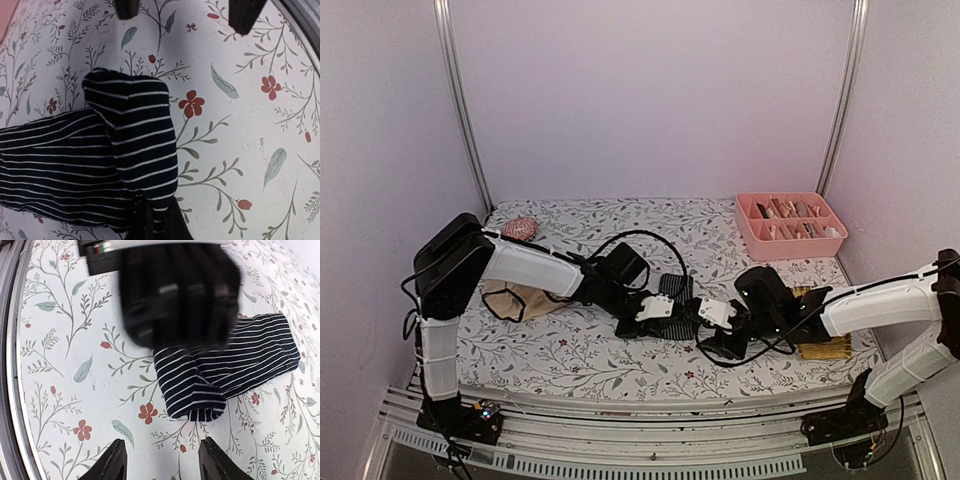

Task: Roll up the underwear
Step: Roll the underwear at the center of the board.

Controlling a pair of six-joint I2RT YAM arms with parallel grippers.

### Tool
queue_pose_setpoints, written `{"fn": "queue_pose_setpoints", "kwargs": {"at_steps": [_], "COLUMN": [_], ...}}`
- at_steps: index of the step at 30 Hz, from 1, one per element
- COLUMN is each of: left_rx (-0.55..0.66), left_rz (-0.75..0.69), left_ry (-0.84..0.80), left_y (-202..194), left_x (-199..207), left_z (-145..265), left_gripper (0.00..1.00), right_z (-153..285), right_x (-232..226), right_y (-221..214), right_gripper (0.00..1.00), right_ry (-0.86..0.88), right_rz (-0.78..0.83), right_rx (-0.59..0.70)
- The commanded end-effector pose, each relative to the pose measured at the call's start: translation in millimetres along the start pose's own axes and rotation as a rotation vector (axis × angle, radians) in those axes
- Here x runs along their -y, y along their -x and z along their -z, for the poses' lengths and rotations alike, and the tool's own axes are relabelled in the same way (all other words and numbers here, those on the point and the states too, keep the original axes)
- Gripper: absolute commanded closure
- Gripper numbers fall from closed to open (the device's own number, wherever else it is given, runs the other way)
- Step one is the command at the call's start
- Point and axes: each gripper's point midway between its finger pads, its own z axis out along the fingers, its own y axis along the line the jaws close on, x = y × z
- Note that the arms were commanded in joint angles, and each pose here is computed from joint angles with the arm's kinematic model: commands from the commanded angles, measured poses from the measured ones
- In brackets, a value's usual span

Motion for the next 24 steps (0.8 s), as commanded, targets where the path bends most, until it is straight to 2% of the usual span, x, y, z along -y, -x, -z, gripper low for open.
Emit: {"fn": "queue_pose_setpoints", "kwargs": {"at_steps": [1,11,18,24], "left_rx": [-0.082,-0.112,-0.143,-0.152], "left_rz": [0.222,0.465,0.561,0.569], "left_ry": [-0.243,-0.423,-0.477,-0.485], "left_y": [-28.6,-35.7,-41.0,-42.6], "left_x": [31.0,14.8,-0.2,-7.0], "left_z": [-3.2,-5.7,-5.8,-8.4], "left_gripper": [1.00,1.00,1.00,1.00], "right_z": [19.8,17.3,-13.7,-45.3], "right_x": [14.7,-7.5,-2.6,4.9], "right_y": [23.6,40.9,40.6,26.1], "right_gripper": [0.49,0.49,0.47,0.46], "right_ry": [-0.192,-0.269,-0.265,-0.275], "right_rz": [0.138,0.381,0.467,0.508], "right_rx": [0.161,0.193,0.086,-0.037]}}
